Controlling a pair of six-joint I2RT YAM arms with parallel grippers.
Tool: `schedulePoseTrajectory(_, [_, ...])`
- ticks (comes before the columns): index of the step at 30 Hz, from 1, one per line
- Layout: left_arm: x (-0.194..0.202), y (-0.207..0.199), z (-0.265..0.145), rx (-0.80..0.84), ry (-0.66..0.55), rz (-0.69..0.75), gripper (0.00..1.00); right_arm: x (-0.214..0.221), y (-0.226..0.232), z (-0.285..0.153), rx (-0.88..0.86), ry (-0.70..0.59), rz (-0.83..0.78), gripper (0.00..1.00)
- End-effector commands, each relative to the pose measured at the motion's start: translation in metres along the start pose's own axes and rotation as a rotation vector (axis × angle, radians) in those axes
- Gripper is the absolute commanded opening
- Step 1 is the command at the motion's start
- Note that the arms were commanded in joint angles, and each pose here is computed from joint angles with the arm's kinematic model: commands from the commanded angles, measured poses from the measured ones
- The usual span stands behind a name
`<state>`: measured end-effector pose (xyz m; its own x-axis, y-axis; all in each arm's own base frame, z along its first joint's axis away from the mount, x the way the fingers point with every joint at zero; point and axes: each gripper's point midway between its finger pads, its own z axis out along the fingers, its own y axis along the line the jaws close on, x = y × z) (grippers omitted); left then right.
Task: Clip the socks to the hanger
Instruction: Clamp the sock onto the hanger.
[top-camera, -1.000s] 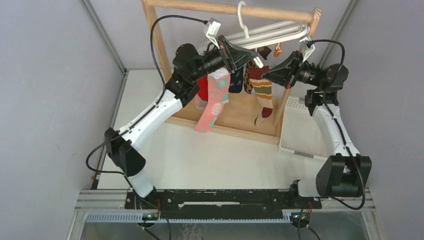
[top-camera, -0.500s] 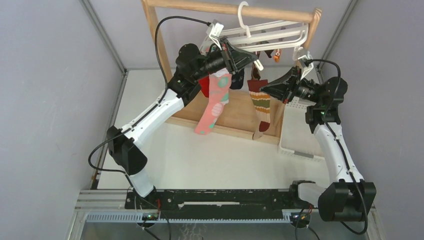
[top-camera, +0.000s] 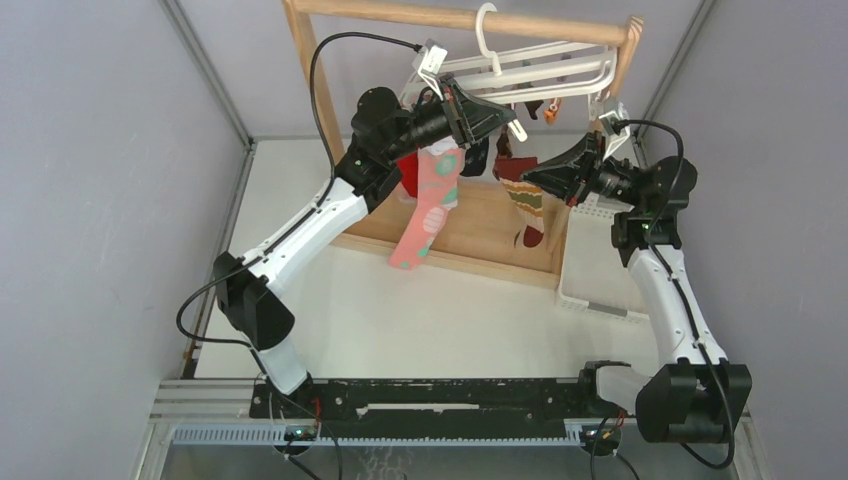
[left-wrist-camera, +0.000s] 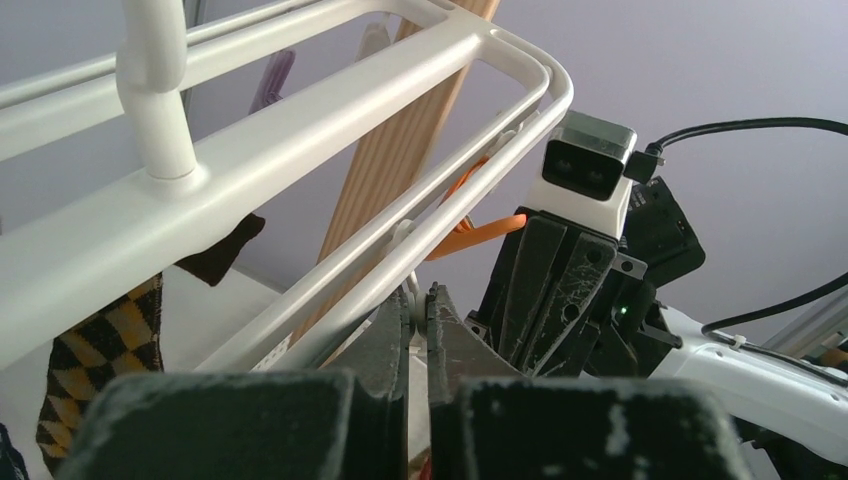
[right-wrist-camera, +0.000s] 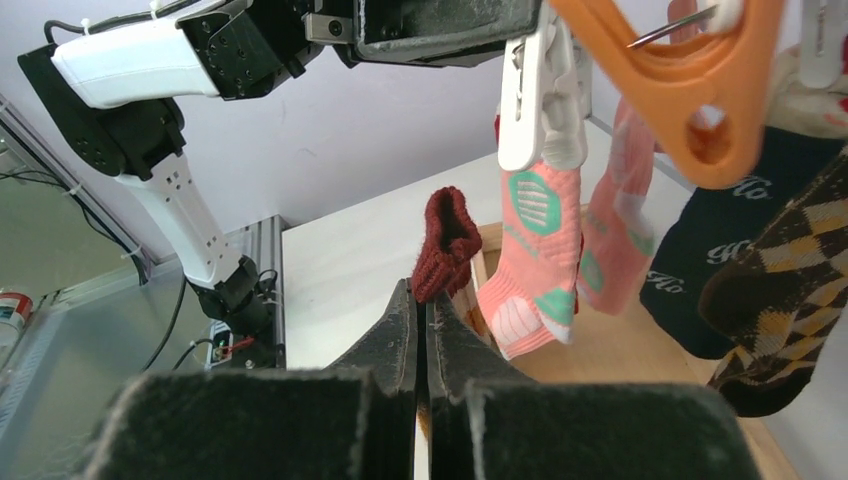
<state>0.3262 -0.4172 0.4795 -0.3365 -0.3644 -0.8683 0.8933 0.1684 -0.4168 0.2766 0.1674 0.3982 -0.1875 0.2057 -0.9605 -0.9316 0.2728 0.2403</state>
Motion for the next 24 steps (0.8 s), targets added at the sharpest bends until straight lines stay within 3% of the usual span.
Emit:
schedulePoseTrajectory(1, [0.013, -0.033, 0.002, 0.135, 0.088, -0.04, 0.0, -0.029, 0.0, 0.001, 0.01, -0.038, -0.102, 0.0])
schedulePoseTrajectory(17, [0.016, -0.033, 0.001, 0.135, 0.105, -0.032, 0.0, -0.058, -0.03, -0.002, 0.057, -0.073, -0.14, 0.0])
schedulePoseTrajectory(24, [0.02, -0.029, 0.003, 0.127, 0.116, -0.029, 0.0, -0.065, -0.023, -0.001, 0.024, -0.083, -0.135, 0.0])
